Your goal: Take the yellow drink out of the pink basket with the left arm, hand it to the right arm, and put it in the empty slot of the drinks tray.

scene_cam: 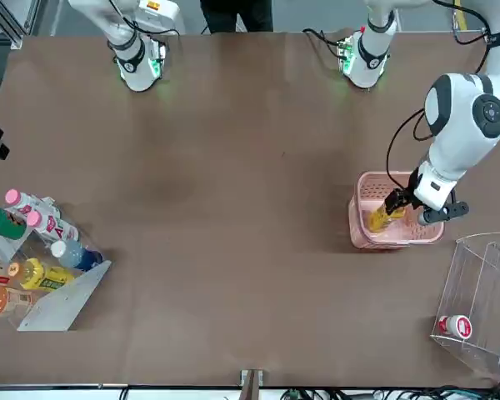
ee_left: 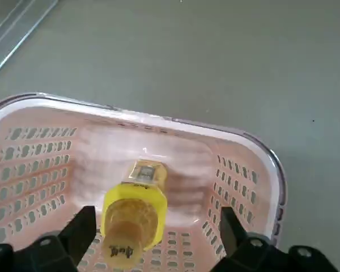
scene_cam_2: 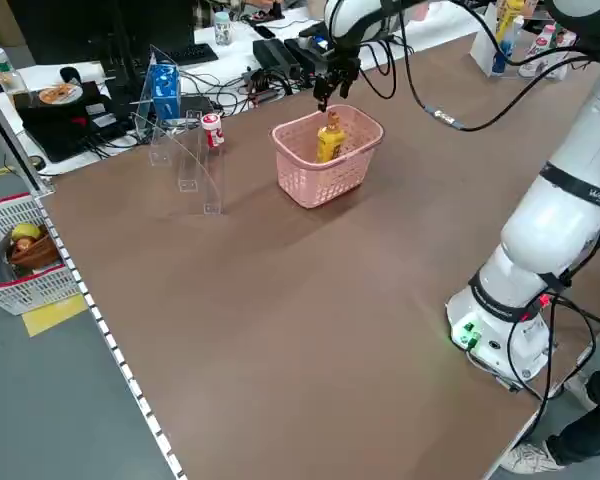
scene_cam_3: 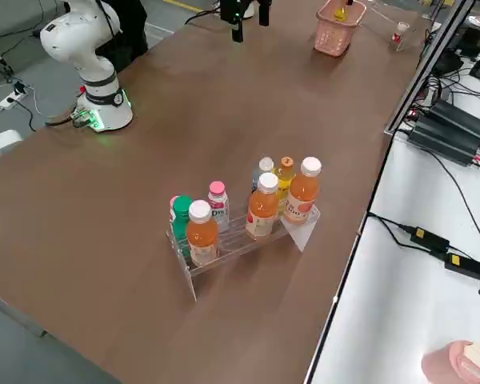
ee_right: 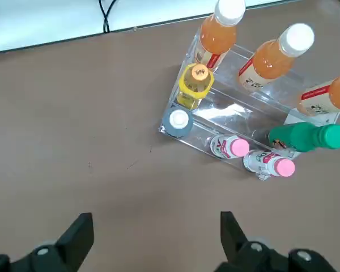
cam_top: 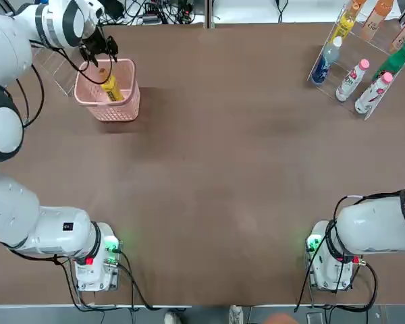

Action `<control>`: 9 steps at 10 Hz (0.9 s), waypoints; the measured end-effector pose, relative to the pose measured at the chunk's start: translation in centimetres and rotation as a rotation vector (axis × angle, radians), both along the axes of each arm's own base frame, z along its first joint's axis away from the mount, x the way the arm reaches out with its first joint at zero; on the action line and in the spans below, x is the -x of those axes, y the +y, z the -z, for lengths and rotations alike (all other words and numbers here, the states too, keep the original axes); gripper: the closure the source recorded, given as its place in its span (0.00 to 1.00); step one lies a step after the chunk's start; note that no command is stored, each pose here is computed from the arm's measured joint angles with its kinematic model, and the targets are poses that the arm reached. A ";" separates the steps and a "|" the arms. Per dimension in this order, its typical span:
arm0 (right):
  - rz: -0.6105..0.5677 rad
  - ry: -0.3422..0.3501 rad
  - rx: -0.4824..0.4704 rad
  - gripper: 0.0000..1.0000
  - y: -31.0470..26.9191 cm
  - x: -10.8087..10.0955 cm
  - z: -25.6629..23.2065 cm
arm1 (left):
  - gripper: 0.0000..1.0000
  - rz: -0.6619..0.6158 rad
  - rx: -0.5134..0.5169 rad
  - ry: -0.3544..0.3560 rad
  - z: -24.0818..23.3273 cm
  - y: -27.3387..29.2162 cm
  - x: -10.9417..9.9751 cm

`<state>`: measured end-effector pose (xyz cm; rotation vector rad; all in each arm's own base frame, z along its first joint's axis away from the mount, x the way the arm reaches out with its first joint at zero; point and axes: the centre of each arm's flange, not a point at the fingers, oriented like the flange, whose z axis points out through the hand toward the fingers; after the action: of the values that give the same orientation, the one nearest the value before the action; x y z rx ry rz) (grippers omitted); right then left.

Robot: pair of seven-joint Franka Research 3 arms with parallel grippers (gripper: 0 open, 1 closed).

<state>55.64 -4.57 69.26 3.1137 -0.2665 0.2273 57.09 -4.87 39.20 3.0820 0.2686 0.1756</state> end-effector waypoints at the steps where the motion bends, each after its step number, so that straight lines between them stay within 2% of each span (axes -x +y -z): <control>1: 0.000 0.000 0.000 0.01 0.0 0.0 0.0 | 0.03 -0.002 0.000 -0.004 0.6 0.1 0.2; 9: 0.001 -0.001 0.000 0.01 -0.1 0.0 0.0 | 0.06 -0.013 -0.002 -0.002 2.6 0.8 1.7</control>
<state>55.64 -4.64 69.29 3.1133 -0.2684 0.2291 55.40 -4.08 36.57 3.0830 0.2888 0.1797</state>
